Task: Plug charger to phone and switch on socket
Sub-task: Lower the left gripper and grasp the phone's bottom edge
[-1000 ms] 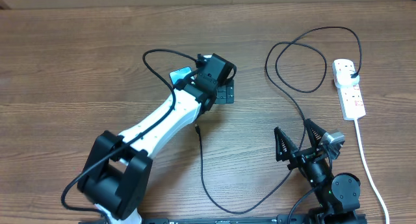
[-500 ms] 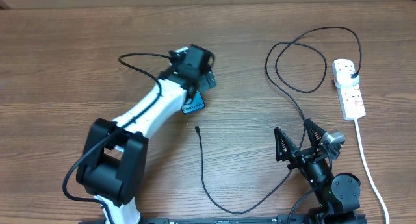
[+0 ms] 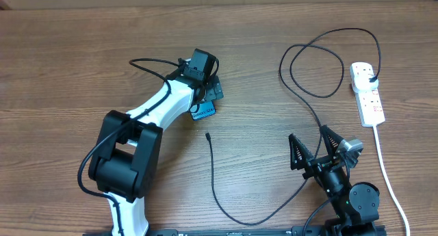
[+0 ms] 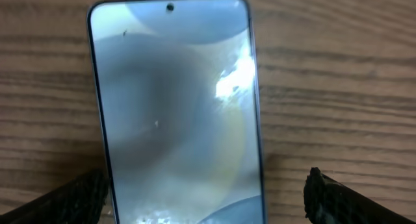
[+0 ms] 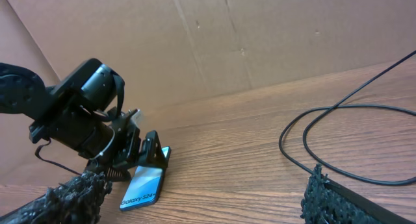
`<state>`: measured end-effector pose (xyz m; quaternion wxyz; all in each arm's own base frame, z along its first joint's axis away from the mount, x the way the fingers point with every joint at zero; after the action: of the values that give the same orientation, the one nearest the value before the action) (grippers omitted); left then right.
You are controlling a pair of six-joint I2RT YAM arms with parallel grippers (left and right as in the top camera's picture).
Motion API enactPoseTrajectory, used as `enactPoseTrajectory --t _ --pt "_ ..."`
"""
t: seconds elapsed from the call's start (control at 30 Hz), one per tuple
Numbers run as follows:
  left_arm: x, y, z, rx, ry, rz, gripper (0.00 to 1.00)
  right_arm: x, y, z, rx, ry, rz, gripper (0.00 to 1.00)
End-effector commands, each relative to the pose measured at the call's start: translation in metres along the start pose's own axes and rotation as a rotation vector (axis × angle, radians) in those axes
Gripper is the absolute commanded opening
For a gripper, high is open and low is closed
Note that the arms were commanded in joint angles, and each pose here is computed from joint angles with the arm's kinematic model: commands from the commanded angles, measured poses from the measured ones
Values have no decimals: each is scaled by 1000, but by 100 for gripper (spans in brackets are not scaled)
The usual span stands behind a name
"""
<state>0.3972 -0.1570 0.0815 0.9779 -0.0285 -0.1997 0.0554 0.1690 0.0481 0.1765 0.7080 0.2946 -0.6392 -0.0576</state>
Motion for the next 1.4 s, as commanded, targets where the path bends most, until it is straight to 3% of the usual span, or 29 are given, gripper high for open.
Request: enactPoseTrajectory --t 0.0,0.33,0.63,1.03,1.37 --pt "-1 -1 -7 25 7 6 100 -2 -1 0 4 1 0 100" --pt "-10 0 -19 26 55 22 100 -2 -1 0 4 1 0 100" --pt "-32 12 -33 81 236 76 96 -2 -1 0 4 1 0 100" --pt "-30 20 -30 137 296 -64 92 -2 -1 0 4 1 0 100" --pt "-25 17 -37 117 263 -131 87 -2 -1 0 4 1 0 100"
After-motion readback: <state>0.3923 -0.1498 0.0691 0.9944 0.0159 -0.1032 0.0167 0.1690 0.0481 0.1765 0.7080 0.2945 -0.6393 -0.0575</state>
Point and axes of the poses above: each gripper's point midway between its finger pads, its own z axis back along the fingers, its own y axis along the line the jaws close on, x = y × z, the point moved 7 cm from there along z, back along the fingers, and after that the axes turned 9 degrees about -z, right-handed, at the moved point
